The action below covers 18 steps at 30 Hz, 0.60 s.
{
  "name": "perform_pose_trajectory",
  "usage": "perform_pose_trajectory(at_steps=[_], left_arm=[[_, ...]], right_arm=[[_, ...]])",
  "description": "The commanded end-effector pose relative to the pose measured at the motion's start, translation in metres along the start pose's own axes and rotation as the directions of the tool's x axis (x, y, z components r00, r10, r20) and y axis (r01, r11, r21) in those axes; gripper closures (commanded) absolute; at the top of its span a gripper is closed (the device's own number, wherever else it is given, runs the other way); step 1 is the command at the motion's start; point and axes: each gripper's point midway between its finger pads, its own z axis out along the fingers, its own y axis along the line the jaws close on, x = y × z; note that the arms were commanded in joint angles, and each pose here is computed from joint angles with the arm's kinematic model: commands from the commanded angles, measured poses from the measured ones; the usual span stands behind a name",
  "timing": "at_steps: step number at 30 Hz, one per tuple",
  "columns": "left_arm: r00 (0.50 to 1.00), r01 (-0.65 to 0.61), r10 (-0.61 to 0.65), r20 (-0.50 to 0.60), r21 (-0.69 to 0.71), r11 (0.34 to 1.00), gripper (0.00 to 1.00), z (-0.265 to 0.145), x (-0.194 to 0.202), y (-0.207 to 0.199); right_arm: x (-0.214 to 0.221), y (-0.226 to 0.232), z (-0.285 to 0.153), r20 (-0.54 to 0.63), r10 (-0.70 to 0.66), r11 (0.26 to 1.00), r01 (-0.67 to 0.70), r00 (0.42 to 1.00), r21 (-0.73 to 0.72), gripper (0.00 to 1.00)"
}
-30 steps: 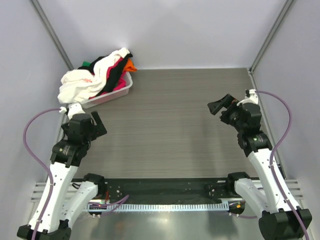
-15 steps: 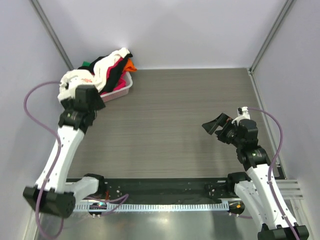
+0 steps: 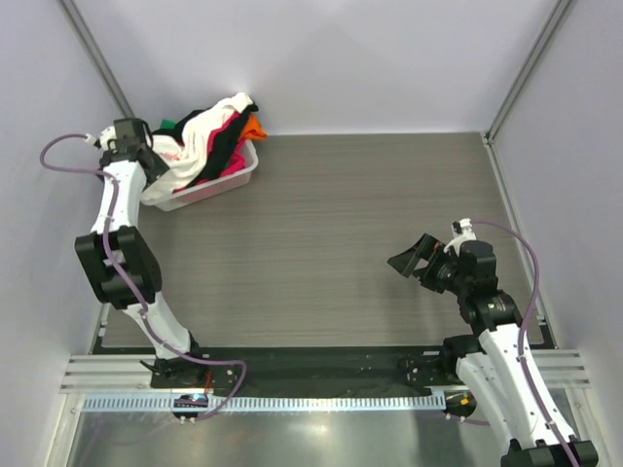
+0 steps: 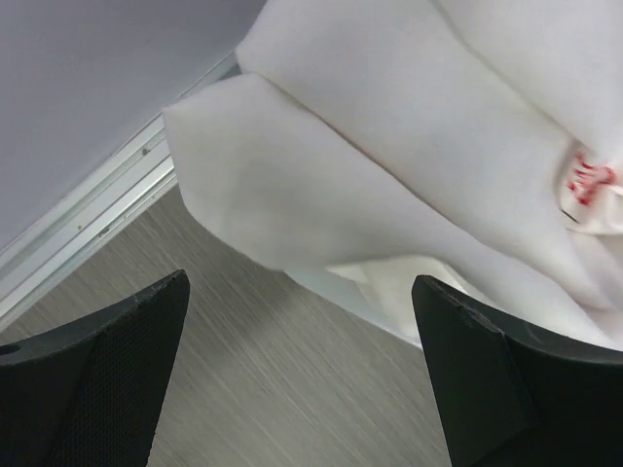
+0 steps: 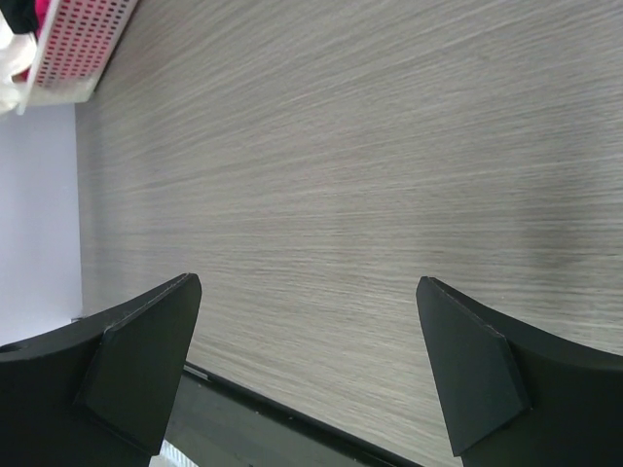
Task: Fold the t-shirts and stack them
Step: Grab the tshirt from the pile
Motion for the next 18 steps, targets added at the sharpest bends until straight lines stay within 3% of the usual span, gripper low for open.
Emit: perform_pose_trajectory(at_steps=[1,9,12,13,16,17,18], left_arm=[[0.995,0.079,-0.075,-0.061,0.06,0.995,0.03,0.015,-0.002,0.0],[0.987,0.119,-0.108,-0.119,0.089,0.989,0.08,0.059,0.018,0.003],[0.988,0.122,-0.112,-0.106,0.09,0.988,0.18,0.064,0.014,0.001],[0.988,0.119,-0.11,-0.105,0.086,0.989,0.31,0.064,0.013,0.001],[0.989,0.13,-0.123,-0.078,0.095,0.987,0.55,0.056,-0.002,-0.001],[0.989,0.139,-0.133,-0.066,0.103,0.985,0.73,0.051,-0.008,-0.002],[0.987,0.154,-0.148,-0.053,0.118,0.981,0.79,0.045,-0.015,-0.004]], right_arm=[[0.009,0.001,0.001,-0.035,-0.026,0.999,0.025,0.999,-0.029,0.0],[0.019,-0.012,0.009,-0.065,-0.023,1.0,0.023,0.998,-0.002,0.0],[0.021,-0.015,0.01,-0.071,-0.018,1.0,0.019,0.997,0.007,0.0],[0.021,-0.015,0.011,-0.071,-0.018,1.0,0.019,0.997,0.007,0.0],[0.021,-0.014,0.01,-0.071,-0.016,1.0,0.016,0.997,0.003,0.0],[0.02,-0.013,0.01,-0.067,-0.018,1.0,0.018,0.998,0.0,0.0],[0.02,-0.012,0.009,-0.067,-0.018,1.0,0.018,0.998,-0.002,0.0]])
